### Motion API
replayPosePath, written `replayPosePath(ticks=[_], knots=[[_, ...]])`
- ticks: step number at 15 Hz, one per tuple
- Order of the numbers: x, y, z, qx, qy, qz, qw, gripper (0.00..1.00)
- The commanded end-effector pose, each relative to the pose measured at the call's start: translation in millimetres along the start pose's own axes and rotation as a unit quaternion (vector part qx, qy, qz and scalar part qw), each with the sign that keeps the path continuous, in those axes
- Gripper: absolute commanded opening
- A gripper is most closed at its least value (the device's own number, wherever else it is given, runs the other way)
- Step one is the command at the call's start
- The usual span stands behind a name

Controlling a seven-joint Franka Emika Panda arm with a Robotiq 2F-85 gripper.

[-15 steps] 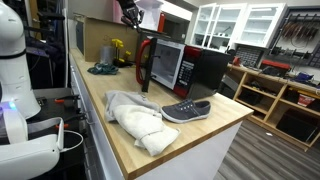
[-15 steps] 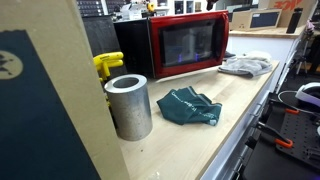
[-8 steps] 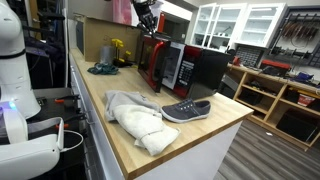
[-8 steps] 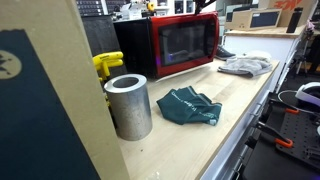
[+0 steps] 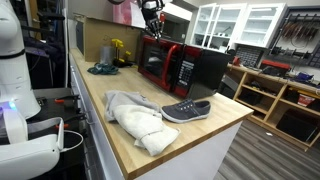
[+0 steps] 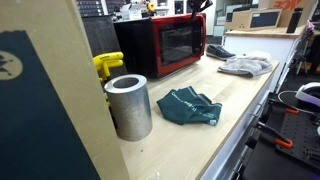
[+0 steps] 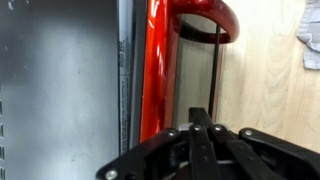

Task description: Push the microwave door until it is fully closed

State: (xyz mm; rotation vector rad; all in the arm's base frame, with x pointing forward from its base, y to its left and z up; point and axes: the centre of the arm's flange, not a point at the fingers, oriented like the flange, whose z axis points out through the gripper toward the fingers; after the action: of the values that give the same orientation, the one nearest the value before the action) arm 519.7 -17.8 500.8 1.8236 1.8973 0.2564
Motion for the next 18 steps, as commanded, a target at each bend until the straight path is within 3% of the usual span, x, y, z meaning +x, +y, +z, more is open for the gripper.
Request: replayPosePath(ticks=[1, 5, 10, 18], knots=[[-27.0, 22.1, 12.1, -0.031, 0.0, -0.066, 0.9973, 0.0], [-47.1, 43.9, 26.8, -0.056, -0.017, -0.074, 0.9956, 0.0], [-32.2, 48.2, 26.3, -0.062, -0.009, -0.068, 0.9957, 0.0], [-35.2, 58.4, 37.6, -0.074, -0.023, -0.079, 0.9939, 0.0]])
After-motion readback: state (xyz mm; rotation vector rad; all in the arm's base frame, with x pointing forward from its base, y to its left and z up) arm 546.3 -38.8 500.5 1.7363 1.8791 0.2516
